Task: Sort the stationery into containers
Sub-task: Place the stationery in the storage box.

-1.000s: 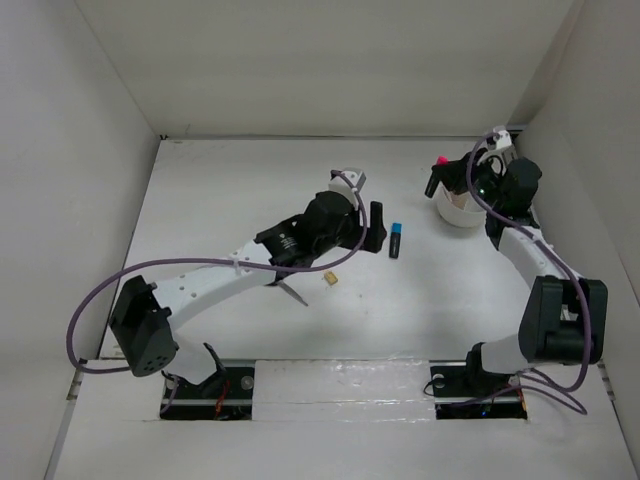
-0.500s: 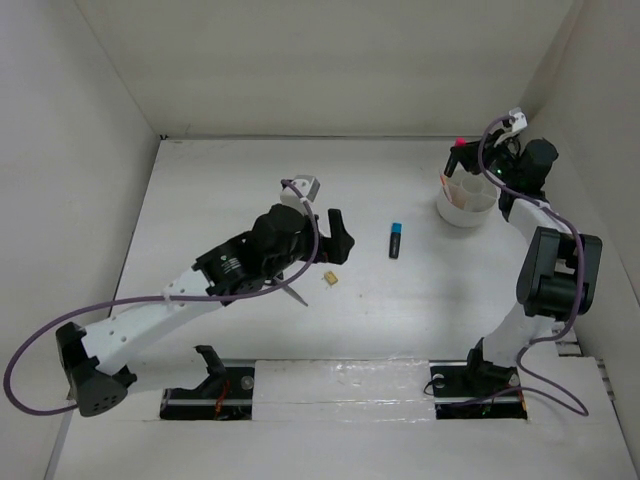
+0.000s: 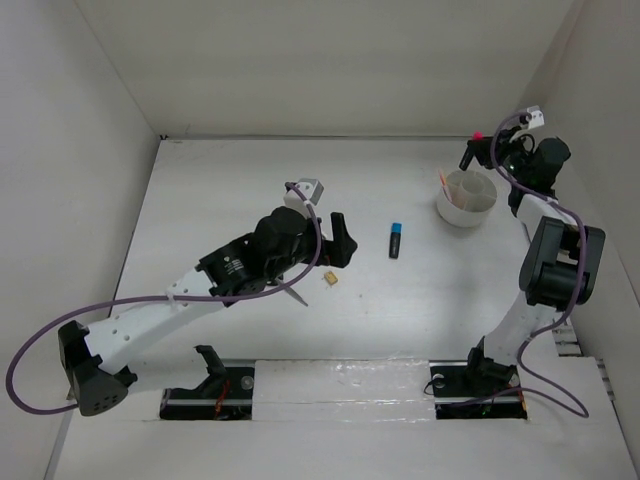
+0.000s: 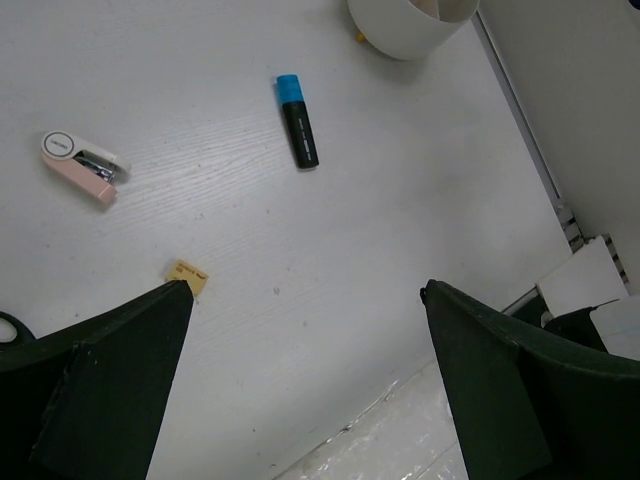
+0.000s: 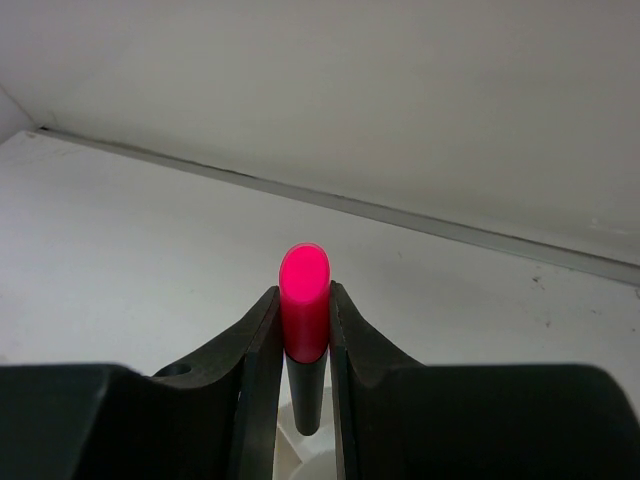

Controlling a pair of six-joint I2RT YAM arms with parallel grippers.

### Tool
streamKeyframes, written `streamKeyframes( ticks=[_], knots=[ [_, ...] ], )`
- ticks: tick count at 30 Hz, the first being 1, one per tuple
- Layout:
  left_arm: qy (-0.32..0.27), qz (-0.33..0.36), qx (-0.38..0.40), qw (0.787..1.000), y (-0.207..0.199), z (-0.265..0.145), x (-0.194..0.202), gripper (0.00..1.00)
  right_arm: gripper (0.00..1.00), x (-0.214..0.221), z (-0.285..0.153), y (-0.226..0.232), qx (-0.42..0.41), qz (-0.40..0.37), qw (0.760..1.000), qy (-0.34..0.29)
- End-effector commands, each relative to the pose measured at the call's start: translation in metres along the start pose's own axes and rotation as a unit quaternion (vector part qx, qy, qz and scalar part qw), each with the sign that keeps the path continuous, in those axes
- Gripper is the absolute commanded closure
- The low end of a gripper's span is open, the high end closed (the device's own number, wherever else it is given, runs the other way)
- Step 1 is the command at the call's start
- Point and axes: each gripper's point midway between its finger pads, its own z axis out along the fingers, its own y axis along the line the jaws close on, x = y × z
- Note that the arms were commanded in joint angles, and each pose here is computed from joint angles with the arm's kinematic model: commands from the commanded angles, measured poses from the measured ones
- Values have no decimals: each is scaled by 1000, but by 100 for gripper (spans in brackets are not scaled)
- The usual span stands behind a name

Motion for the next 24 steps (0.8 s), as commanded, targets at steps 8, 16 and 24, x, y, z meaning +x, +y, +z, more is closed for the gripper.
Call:
streamKeyframes(
  ticks=[8, 16, 24],
  knots=[
    [1, 6, 24, 1000, -9, 5, 3, 0, 100, -22, -23, -34, 69, -22, 996, -58],
    [-1, 5, 30, 1000, -13, 8, 2, 0, 100, -6, -31, -44, 54, 15, 997, -54],
    [5, 10, 32, 999, -11, 9, 7, 0, 100, -2, -20, -38, 39, 23, 997, -61]
  ],
)
